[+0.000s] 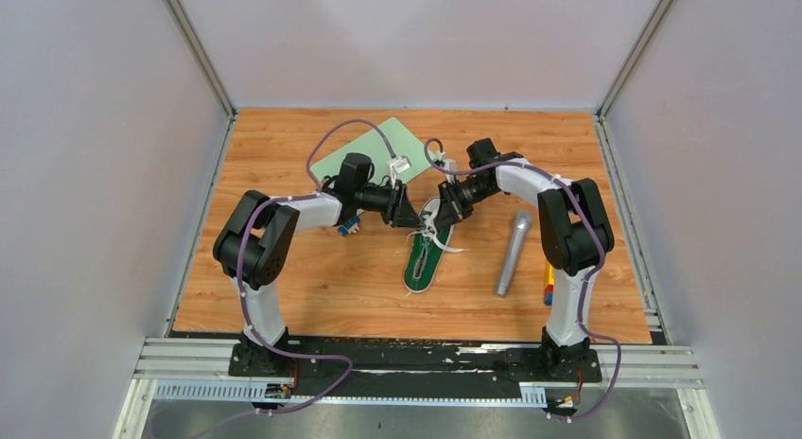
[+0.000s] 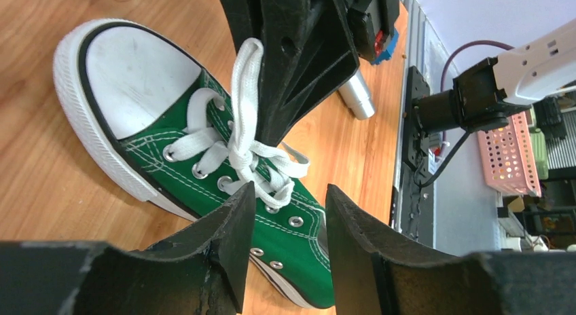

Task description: Tie the shoes

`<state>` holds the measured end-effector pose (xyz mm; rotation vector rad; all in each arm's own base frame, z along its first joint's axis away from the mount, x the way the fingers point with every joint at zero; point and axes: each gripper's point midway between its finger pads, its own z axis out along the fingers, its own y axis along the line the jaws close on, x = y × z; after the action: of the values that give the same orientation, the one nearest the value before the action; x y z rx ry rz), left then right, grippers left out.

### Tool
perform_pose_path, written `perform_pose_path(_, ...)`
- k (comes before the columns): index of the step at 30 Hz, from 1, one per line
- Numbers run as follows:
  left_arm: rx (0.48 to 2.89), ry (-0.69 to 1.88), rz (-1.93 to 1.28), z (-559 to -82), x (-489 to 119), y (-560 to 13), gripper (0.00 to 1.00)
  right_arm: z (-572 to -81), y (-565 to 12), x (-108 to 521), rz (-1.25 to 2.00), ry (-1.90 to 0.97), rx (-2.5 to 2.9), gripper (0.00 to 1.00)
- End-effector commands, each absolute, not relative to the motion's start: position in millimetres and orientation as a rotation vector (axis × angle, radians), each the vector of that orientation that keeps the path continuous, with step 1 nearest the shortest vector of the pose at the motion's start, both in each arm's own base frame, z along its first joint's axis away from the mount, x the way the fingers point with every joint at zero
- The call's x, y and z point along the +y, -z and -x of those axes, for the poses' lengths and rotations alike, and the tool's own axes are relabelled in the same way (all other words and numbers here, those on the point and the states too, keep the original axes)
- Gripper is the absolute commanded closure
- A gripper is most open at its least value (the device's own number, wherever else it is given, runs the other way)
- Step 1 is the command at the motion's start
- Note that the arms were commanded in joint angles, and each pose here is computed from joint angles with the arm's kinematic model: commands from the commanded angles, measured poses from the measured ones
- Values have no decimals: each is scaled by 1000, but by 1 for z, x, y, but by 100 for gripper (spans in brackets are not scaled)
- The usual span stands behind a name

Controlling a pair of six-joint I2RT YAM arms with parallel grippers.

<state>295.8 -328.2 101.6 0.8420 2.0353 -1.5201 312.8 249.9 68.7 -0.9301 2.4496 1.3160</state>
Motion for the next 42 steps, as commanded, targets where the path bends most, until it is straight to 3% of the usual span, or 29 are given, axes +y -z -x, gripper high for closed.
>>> perform_pose_path(1, 2045, 1495, -782, -311, -331, -122, 49, -326, -82, 250, 954, -1217, 2382, 100)
perform_pose_path(10, 2041, 1540, -651, -356, -358, -113, 46, -319, -86, 252, 953, -1273, 2366, 100)
perform_pose_path(18, 2009, 1715, -701, -348, -372, -109, 48, -322, -87, 254, 956, -1269, 2361, 100)
perform_pose_path(26, 1982, 1819, -755, -336, -375, -110, 63, -323, -86, 254, 953, -1272, 2364, 100)
perform_pose_path(30, 1977, 1851, -773, -335, -375, -112, 85, -325, -85, 253, 949, -1266, 2368, 100)
perform_pose_path(31, 1979, 1845, -765, -335, -370, -115, 98, -326, -85, 251, 936, -1256, 2376, 100)
perform_pose_path(42, 2156, 1507, -651, -337, -300, -117, 100, -323, -87, 227, 846, -1191, 2425, 100)
